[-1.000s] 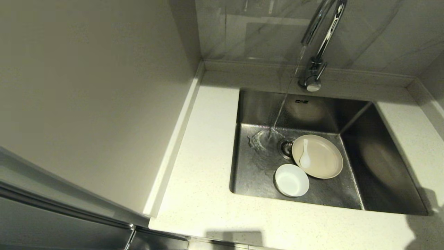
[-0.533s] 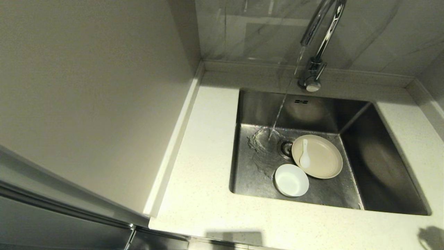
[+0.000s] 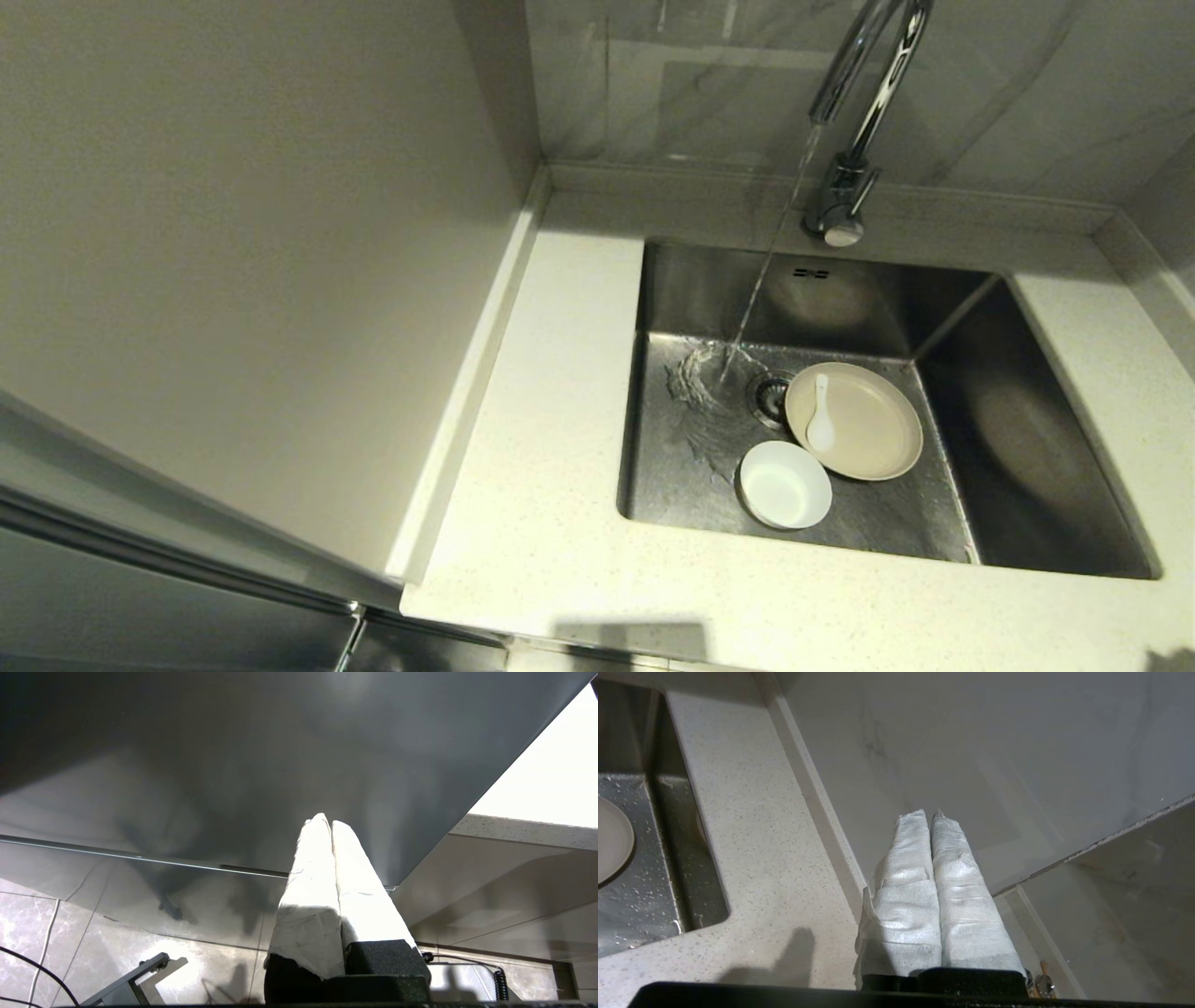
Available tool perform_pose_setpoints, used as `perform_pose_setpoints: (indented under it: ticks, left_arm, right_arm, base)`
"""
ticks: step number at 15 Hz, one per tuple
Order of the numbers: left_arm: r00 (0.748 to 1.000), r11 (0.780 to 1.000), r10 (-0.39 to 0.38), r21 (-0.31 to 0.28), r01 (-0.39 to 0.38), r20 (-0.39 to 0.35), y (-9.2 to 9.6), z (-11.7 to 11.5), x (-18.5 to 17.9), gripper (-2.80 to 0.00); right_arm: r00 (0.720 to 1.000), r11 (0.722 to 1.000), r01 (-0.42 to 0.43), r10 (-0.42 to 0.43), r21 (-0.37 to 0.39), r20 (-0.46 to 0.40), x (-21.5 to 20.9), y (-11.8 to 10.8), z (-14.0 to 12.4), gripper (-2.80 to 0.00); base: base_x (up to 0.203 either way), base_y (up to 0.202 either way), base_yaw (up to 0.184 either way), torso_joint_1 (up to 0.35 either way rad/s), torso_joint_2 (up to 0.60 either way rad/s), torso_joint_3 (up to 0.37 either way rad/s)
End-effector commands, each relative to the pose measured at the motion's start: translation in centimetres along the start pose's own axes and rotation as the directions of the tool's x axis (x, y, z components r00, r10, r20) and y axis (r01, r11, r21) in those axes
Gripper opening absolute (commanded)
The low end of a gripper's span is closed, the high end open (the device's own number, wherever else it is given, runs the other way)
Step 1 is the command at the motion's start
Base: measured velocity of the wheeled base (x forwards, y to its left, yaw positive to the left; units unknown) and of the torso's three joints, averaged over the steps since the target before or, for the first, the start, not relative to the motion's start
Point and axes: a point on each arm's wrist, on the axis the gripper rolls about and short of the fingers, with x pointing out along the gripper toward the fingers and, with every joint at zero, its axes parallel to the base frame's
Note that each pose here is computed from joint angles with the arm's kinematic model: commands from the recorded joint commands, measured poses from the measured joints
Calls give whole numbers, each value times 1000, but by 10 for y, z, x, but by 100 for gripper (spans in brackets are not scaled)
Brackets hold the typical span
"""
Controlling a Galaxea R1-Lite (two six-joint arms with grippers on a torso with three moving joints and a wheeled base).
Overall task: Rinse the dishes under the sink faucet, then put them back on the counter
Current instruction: Wait for the water to rinse the bowl
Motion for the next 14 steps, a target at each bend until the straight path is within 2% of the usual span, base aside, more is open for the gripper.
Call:
perform_pose_setpoints:
  ticks: [1, 9, 14]
  left_arm:
    - [1000, 1000, 0, -1, 0, 3, 0, 0, 0, -280]
    - [1000, 1000, 0, -1, 0, 3, 0, 0, 0, -280]
    - [1000, 1000, 0, -1, 0, 3, 0, 0, 0, -280]
  right_arm:
    - [1000, 1000, 4, -4, 5, 1, -1, 0, -1, -280]
    - [1000, 1000, 3, -3, 9, 5, -16, 1, -34, -280]
    - [999, 999, 15, -16, 32, 38, -8, 12, -52, -280]
  base:
    - [0, 0, 0, 0, 0, 0]
    - [0, 0, 0, 0, 0, 0]
    - [0, 0, 0, 0, 0, 0]
